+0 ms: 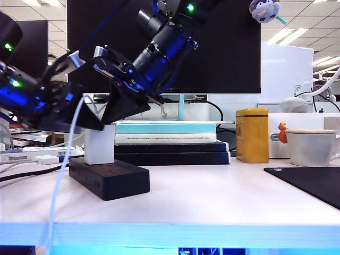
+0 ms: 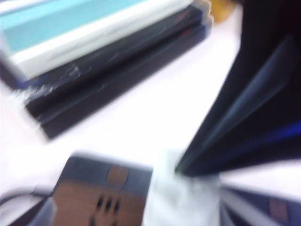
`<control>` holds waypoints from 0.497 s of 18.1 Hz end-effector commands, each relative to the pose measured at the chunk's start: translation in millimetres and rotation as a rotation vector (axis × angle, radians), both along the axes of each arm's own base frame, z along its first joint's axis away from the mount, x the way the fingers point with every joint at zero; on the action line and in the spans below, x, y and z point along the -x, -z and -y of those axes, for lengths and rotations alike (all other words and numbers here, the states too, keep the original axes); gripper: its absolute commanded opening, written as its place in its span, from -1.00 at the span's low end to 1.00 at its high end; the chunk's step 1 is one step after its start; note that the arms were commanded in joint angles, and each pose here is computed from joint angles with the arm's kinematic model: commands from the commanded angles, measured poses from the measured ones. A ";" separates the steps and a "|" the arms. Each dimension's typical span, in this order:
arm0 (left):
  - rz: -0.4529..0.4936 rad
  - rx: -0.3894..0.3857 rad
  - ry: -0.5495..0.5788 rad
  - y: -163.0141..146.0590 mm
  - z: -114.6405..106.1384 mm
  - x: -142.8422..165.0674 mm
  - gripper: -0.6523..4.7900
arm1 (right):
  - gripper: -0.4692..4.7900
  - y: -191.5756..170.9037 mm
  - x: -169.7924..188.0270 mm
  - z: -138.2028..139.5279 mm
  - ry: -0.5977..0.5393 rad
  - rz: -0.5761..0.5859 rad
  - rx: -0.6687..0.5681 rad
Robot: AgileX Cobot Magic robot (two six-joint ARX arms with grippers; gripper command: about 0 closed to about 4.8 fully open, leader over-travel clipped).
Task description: Plug the white charger into the left socket.
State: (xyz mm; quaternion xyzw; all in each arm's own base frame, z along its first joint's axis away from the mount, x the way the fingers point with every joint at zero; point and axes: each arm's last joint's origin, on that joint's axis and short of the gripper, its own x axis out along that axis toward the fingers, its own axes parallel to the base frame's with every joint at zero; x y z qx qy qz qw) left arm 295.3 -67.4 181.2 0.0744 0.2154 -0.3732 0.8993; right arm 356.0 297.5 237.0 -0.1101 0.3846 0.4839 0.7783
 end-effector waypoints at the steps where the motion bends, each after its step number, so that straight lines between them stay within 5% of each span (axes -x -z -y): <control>1: 0.057 -0.109 -0.099 -15.1 -4.7 6.4 0.98 | -0.84 5.0 2.0 9.8 0.073 -0.002 0.110; 5: 0.109 -0.214 -0.283 -26.8 -11.1 9.2 0.90 | -0.84 -12.9 0.9 14.8 0.085 0.053 0.063; 9: 0.100 -0.144 -0.163 -31.3 -7.9 14.3 0.91 | -0.84 -24.6 0.8 17.6 0.104 0.099 0.044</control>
